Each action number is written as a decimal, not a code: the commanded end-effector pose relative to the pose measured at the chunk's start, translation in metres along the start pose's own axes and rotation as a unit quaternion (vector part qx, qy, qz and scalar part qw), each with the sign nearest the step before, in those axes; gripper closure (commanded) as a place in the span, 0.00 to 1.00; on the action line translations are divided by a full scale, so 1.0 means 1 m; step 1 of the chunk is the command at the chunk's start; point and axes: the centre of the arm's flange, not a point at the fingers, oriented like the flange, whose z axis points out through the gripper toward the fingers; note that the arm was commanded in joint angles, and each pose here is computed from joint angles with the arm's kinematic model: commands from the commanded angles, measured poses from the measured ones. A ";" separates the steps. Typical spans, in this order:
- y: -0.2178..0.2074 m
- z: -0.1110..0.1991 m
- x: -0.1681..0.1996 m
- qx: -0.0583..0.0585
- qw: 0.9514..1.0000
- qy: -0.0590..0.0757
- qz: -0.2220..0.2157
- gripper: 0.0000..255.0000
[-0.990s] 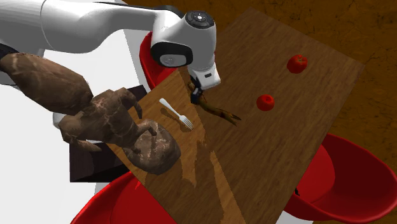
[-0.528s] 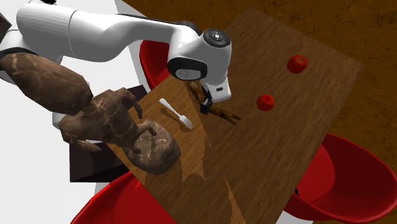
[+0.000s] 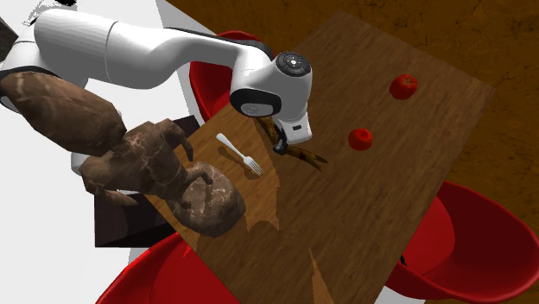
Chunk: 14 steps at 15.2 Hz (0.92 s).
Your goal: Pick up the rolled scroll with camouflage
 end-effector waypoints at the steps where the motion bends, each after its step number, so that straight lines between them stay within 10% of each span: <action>1: 0.000 0.000 0.000 0.000 1.000 0.000 0.000 1.00; 14: 0.002 -0.031 0.001 0.000 1.000 0.000 0.000 1.00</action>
